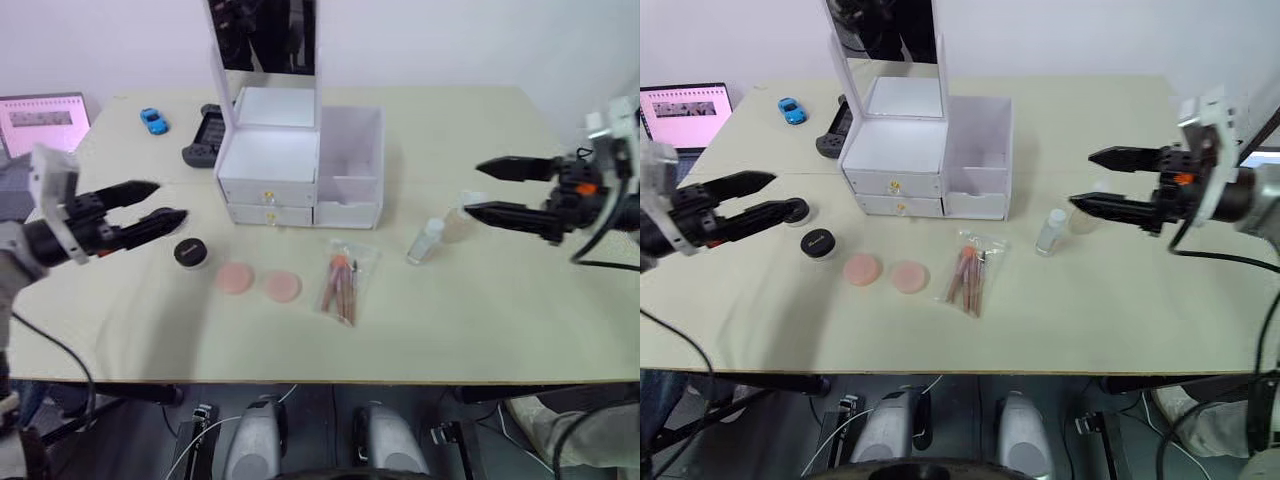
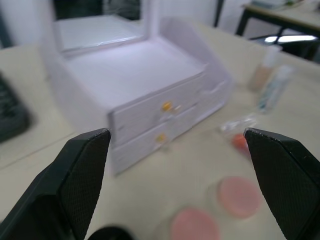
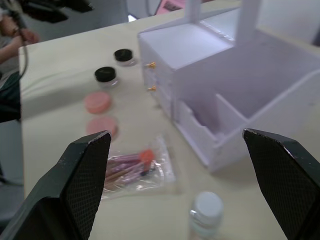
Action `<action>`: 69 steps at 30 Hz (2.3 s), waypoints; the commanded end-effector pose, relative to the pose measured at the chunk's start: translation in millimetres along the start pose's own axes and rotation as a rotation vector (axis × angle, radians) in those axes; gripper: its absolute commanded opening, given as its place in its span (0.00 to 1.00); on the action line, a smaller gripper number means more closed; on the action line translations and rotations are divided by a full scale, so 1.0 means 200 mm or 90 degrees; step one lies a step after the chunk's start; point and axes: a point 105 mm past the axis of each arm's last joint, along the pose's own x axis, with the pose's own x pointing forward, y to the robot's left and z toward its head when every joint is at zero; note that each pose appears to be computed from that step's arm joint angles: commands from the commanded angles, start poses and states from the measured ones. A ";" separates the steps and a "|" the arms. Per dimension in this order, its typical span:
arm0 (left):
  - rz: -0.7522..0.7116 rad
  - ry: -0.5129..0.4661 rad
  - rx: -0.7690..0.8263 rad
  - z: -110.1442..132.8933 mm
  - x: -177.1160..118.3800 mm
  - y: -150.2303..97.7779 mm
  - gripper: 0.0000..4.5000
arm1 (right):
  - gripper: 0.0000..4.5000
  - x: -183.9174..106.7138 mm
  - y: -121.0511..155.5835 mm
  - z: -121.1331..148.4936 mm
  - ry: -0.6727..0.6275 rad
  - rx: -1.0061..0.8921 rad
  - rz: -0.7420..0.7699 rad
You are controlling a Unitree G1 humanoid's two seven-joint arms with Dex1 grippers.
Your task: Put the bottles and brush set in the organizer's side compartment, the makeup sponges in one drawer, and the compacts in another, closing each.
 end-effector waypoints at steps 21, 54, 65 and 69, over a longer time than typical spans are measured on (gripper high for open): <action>-0.287 -0.005 0.106 0.31 0.54 -0.46 1.00 | 0.99 -0.37 -0.02 -0.31 0.006 0.118 -0.352; -0.213 0.002 0.106 0.26 0.46 -0.47 1.00 | 0.71 -0.03 -0.37 -0.51 -0.024 0.040 -0.443; -0.200 0.005 0.098 0.25 0.45 -0.45 1.00 | 0.32 -0.05 -0.43 -0.53 -0.021 0.032 -0.471; -0.199 0.005 0.097 0.24 0.45 -0.45 1.00 | 0.20 -0.05 -0.44 -0.53 -0.026 0.029 -0.471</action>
